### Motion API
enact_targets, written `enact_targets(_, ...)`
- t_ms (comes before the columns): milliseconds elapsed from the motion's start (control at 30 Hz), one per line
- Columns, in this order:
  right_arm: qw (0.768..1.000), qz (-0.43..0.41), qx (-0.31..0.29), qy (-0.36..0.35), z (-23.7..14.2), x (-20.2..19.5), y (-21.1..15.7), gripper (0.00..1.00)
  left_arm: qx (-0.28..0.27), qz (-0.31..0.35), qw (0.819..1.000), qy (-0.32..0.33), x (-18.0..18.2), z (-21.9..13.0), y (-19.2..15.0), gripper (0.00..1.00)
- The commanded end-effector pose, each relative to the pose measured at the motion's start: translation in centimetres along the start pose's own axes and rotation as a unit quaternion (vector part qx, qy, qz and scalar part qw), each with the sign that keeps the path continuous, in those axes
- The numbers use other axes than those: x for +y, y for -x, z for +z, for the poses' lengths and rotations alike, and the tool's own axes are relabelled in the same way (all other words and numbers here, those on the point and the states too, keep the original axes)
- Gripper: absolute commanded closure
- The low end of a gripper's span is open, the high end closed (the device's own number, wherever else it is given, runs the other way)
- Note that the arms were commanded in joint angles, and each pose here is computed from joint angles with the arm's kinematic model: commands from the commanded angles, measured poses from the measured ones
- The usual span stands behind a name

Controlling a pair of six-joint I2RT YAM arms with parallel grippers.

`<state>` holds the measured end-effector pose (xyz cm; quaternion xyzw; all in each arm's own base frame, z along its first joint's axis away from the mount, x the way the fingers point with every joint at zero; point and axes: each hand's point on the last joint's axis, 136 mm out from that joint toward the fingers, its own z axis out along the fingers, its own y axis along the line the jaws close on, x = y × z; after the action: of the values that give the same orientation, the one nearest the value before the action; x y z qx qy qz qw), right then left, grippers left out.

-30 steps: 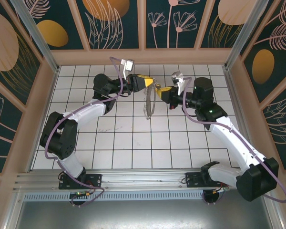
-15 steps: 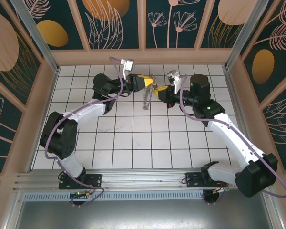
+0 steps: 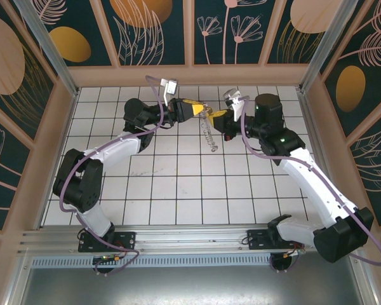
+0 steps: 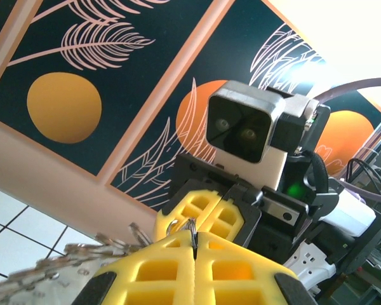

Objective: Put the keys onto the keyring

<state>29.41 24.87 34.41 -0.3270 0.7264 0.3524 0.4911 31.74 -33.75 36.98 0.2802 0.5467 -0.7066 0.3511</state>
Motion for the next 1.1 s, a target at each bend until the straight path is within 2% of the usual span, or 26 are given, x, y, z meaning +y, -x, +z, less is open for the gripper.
enact_targets(0,0.999,-0.025,-0.009,-0.018,-0.8,-0.1,1.5,1.00,-0.010,0.042,0.999,-0.017,-2.1,0.1,0.9,1.00)
enact_targets(500,0.995,-0.039,-0.016,-0.093,-2.0,-2.1,3.0,1.00,-0.012,0.042,0.999,-0.014,-2.1,0.1,0.9,1.00)
enact_targets(833,0.994,-0.051,-0.041,-0.087,-2.2,-1.7,5.0,1.00,-0.012,0.041,0.999,-0.014,-2.0,0.1,0.9,1.00)
enact_targets(1067,0.993,-0.062,-0.030,-0.092,-1.3,-1.7,5.1,1.00,-0.011,0.040,0.999,-0.013,-1.8,0.1,0.8,1.00)
